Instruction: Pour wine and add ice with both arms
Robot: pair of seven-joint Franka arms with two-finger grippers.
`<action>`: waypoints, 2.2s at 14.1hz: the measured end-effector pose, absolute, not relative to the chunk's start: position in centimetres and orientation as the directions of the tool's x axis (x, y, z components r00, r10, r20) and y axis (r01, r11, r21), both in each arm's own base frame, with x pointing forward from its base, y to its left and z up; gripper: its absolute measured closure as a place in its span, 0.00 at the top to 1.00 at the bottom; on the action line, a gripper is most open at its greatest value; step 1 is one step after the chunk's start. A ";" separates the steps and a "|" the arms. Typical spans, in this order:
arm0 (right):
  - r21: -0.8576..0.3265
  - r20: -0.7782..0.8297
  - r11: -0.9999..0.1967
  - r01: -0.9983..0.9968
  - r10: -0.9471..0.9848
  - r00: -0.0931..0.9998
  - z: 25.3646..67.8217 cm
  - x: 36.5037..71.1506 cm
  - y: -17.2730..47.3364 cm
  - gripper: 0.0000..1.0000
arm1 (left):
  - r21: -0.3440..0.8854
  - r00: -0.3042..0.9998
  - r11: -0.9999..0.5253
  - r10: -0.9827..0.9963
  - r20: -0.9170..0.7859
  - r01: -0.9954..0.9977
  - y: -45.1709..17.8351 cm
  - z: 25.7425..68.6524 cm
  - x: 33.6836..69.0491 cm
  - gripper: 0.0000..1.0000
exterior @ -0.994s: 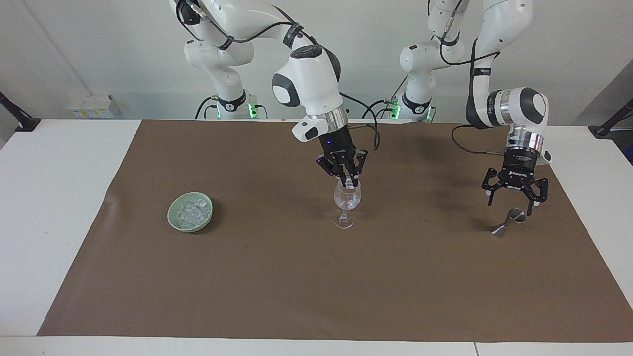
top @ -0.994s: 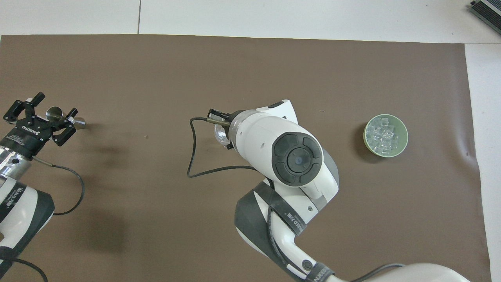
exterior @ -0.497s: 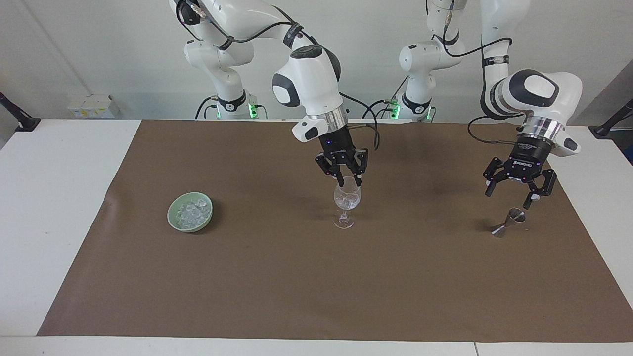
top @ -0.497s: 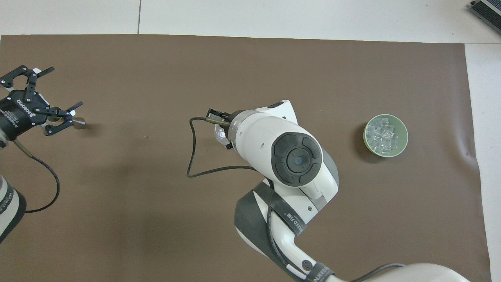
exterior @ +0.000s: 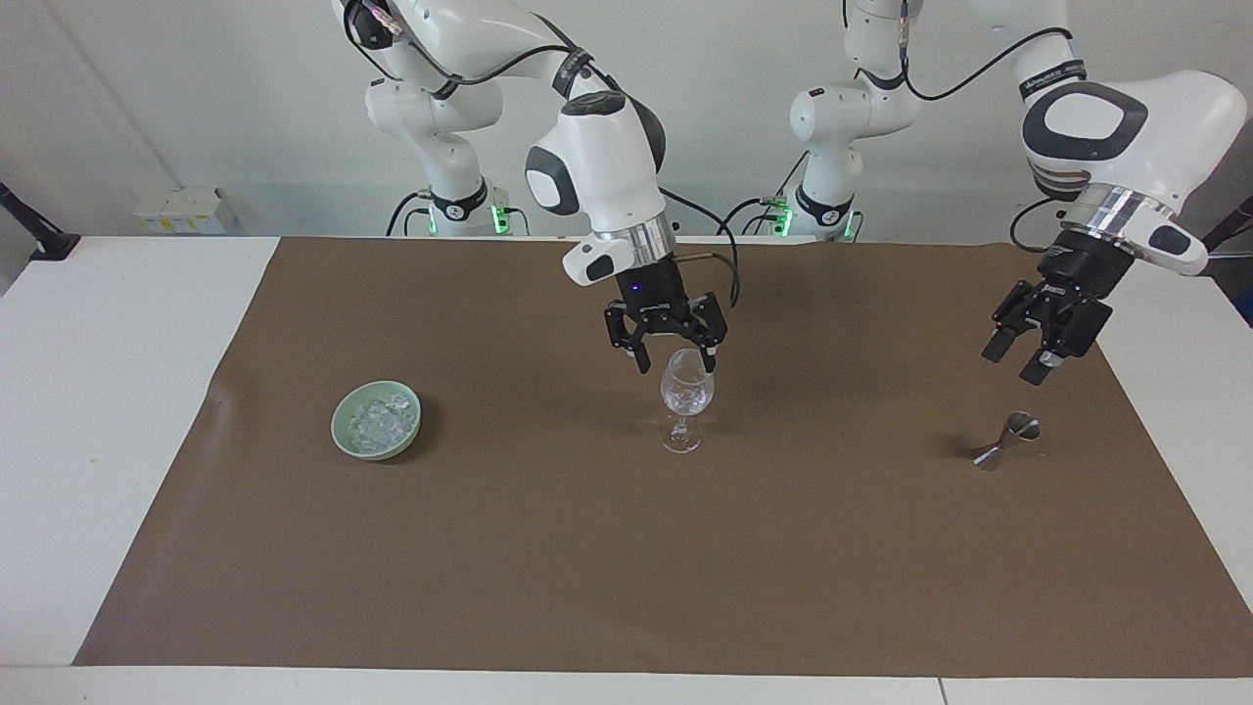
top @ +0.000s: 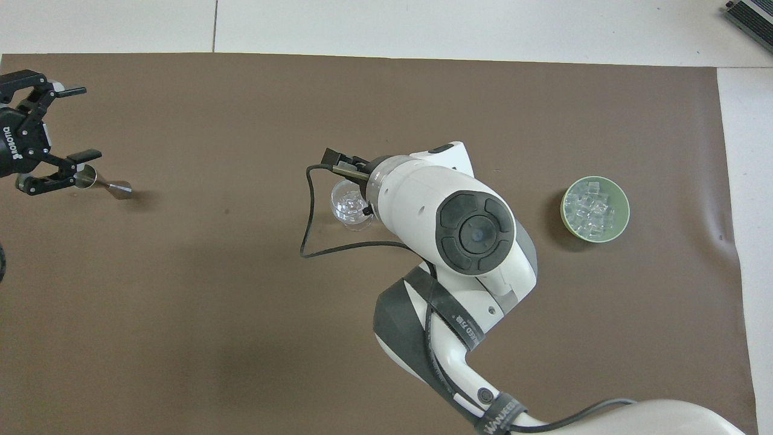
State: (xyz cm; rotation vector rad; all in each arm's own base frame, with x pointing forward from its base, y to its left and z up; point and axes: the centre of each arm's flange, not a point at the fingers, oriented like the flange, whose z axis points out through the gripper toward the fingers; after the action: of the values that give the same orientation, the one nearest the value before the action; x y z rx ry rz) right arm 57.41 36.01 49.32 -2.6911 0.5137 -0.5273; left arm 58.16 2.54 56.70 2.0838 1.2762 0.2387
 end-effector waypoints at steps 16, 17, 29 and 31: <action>-0.069 0.270 -0.954 -0.292 -0.300 0.915 56.7 59.4 15.8 1.00 | 0.029 0.988 -0.996 0.089 0.126 0.086 -2.2 65.3 54.8 1.00; -0.060 0.258 -0.955 -0.289 -0.295 0.920 57.2 59.2 14.7 1.00 | 0.013 0.991 -0.999 0.053 0.119 0.052 -2.6 65.5 54.6 1.00; -0.005 0.125 -0.974 -0.228 -0.227 0.966 60.3 57.2 2.7 1.00 | -0.025 0.994 -0.999 -0.037 0.101 -0.035 -5.3 66.1 54.0 1.00; 0.000 0.114 -0.975 -0.223 -0.222 0.968 60.9 56.8 1.7 1.00 | -0.027 0.996 -0.999 -0.046 0.080 -0.044 -5.2 65.9 53.8 1.00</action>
State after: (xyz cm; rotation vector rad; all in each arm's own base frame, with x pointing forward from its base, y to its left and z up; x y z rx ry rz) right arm 56.81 1.72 60.89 -3.1296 0.3538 -0.1795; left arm 53.78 -5.20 65.89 3.1635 -0.0717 0.1276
